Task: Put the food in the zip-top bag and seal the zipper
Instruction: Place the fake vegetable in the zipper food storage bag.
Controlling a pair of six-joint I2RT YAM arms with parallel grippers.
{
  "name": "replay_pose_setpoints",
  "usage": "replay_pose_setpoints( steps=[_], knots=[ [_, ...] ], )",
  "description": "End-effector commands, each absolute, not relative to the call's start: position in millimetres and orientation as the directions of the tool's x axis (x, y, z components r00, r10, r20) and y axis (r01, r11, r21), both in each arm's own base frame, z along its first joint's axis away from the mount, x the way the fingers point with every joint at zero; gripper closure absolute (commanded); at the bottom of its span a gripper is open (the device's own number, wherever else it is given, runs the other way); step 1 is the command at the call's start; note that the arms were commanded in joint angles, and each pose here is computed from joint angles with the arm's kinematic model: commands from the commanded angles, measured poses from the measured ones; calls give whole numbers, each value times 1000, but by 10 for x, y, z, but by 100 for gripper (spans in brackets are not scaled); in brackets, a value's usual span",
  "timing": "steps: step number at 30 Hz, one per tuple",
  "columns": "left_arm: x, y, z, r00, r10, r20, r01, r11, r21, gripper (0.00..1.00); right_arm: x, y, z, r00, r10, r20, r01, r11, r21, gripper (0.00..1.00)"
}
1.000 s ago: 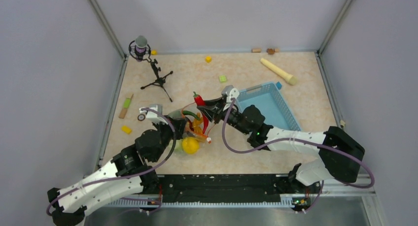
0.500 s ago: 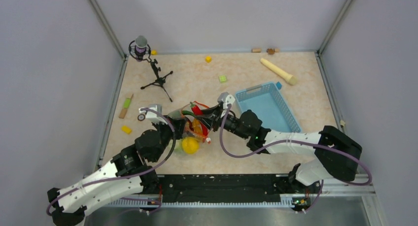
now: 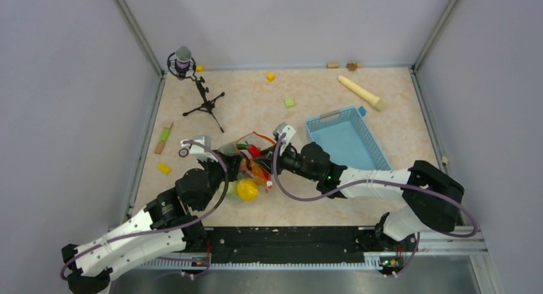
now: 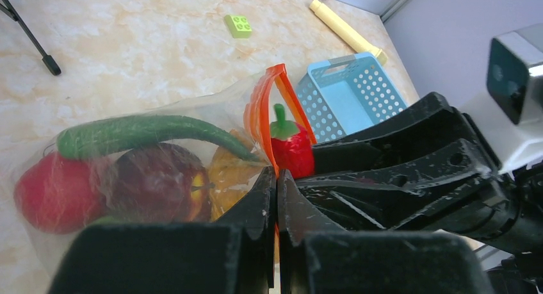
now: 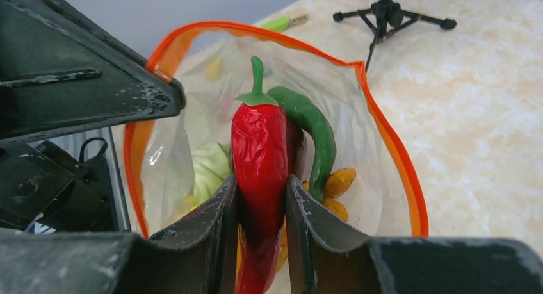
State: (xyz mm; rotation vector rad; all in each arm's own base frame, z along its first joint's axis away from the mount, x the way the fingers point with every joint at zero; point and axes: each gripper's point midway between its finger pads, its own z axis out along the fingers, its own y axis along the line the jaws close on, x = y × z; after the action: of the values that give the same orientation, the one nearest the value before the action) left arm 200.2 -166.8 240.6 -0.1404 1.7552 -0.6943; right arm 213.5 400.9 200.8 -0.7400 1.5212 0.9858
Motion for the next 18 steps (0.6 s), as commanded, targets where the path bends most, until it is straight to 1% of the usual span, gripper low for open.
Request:
replay_pose_setpoints(
  steps=[1,6,9,15,16,18],
  knots=[
    [2011,-1692,2512,-288,-461,-839,279,798,-534,100,2139,4167,2065,-228,50,-972,-865,447,226,99],
    [1992,-1741,2521,-299,-456,-838,301,789,-536,100,2200,4239,2015,-292,37,-956,-837,473,275,98],
    [1987,-1763,2524,-303,-449,-840,311,787,-533,100,2190,4284,1994,-325,35,-945,-830,468,303,96],
    [1945,-1868,2535,-323,-427,-845,363,768,-527,100,2220,4403,1978,-434,58,-899,-777,482,406,95],
    [1942,-1880,2533,-327,-425,-844,366,767,-528,100,2219,4429,1982,-449,70,-891,-769,478,425,94],
    [1938,-1891,2529,-330,-423,-844,369,765,-528,100,2225,4472,1983,-472,87,-877,-756,471,454,87]
  ],
)
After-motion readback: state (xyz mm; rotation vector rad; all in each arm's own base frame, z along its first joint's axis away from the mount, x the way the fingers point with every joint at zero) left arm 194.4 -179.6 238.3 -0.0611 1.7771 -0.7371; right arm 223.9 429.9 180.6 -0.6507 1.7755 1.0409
